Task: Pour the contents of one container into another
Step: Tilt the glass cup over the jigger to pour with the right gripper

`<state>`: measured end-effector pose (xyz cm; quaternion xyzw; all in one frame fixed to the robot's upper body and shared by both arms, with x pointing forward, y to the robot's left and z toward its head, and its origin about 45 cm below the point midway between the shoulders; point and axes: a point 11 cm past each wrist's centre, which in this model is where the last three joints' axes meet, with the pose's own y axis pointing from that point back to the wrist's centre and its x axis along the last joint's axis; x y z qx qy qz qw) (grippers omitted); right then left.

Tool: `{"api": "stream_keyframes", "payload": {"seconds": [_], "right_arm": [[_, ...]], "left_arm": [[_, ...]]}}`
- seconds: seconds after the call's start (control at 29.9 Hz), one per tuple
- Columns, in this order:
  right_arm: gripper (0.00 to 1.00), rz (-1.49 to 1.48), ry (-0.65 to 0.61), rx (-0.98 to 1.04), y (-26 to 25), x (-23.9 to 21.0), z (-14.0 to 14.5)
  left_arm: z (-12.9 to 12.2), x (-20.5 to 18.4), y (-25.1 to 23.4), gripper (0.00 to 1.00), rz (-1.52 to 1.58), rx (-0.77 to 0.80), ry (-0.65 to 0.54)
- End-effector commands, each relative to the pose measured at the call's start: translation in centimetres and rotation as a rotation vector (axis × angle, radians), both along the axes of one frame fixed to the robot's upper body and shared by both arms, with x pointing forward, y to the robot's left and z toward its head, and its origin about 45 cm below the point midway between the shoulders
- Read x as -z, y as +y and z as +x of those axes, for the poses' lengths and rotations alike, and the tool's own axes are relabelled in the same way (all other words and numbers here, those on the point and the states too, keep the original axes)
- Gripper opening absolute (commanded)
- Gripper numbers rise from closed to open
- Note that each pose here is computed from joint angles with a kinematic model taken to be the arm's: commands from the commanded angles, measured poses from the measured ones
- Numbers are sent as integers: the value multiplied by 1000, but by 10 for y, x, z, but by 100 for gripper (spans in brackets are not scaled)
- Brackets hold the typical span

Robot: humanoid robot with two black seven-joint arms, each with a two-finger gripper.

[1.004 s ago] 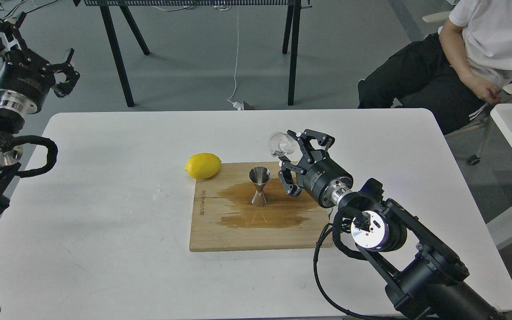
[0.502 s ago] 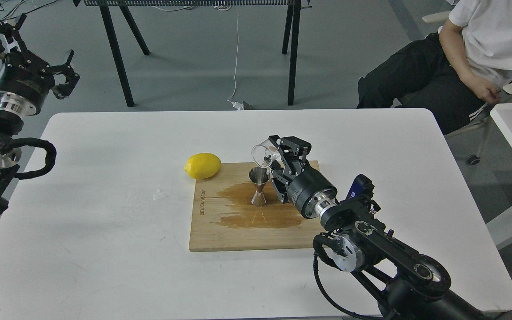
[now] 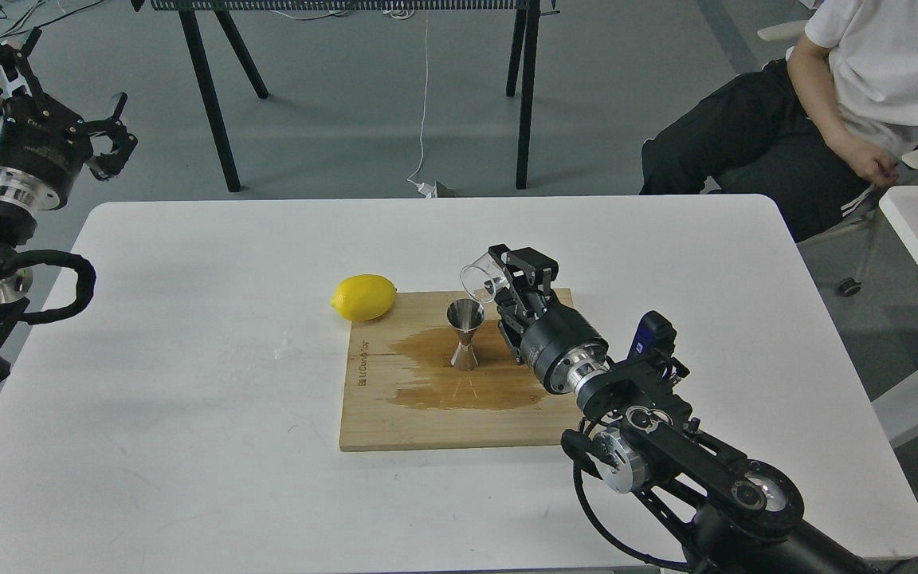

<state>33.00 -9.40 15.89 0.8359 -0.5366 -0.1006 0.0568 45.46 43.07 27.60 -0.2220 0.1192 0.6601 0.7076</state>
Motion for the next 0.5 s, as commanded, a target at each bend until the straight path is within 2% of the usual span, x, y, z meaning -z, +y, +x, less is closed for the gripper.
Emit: {"api": "stream_keyframes", "payload": {"seconds": [0.0, 0.47], "right_arm": [[43, -43, -37, 3, -3, 2, 5], [42, -90, -51, -36, 6, 7, 8]], "left_arm": [[0, 0, 0, 100, 0, 0, 0], [-1, 3, 6, 100, 1, -9, 4]]}}
